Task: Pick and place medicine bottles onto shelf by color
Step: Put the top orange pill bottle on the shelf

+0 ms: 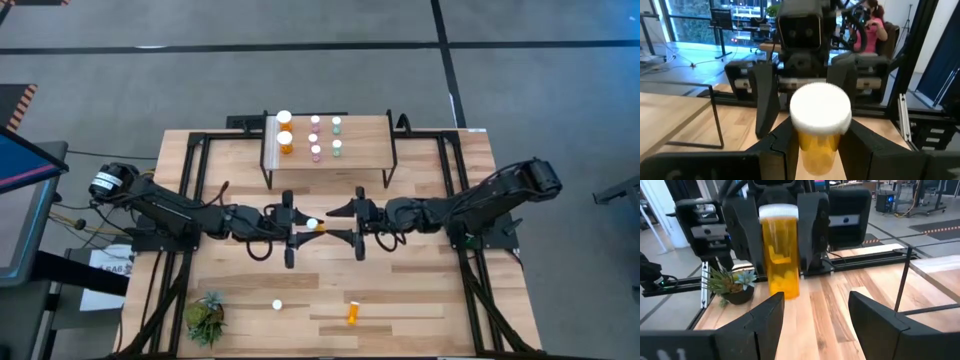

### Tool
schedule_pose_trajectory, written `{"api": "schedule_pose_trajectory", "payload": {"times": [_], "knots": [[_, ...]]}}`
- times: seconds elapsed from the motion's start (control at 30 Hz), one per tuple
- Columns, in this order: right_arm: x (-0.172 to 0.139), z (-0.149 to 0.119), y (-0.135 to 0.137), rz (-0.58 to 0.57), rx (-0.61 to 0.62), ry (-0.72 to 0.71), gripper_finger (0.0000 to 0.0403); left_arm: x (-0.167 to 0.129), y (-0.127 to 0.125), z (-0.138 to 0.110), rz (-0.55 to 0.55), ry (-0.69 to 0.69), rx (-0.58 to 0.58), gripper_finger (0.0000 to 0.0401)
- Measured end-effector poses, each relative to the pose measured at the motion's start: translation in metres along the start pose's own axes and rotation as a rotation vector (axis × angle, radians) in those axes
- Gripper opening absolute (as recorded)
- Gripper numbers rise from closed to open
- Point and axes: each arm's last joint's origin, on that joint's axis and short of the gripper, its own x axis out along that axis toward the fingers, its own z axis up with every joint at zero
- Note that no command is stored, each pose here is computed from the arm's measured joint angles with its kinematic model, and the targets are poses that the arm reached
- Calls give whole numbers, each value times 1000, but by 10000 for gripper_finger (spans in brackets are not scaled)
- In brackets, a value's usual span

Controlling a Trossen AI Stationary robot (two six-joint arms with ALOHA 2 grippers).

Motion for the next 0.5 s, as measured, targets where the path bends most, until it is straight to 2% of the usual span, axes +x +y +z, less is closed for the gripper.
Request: {"api": "schedule_pose_trajectory", "payload": {"times": [0.5], "knots": [[8, -2, 2, 13, 18, -77, 244, 0, -1, 6, -4, -60, -16, 102]]}}
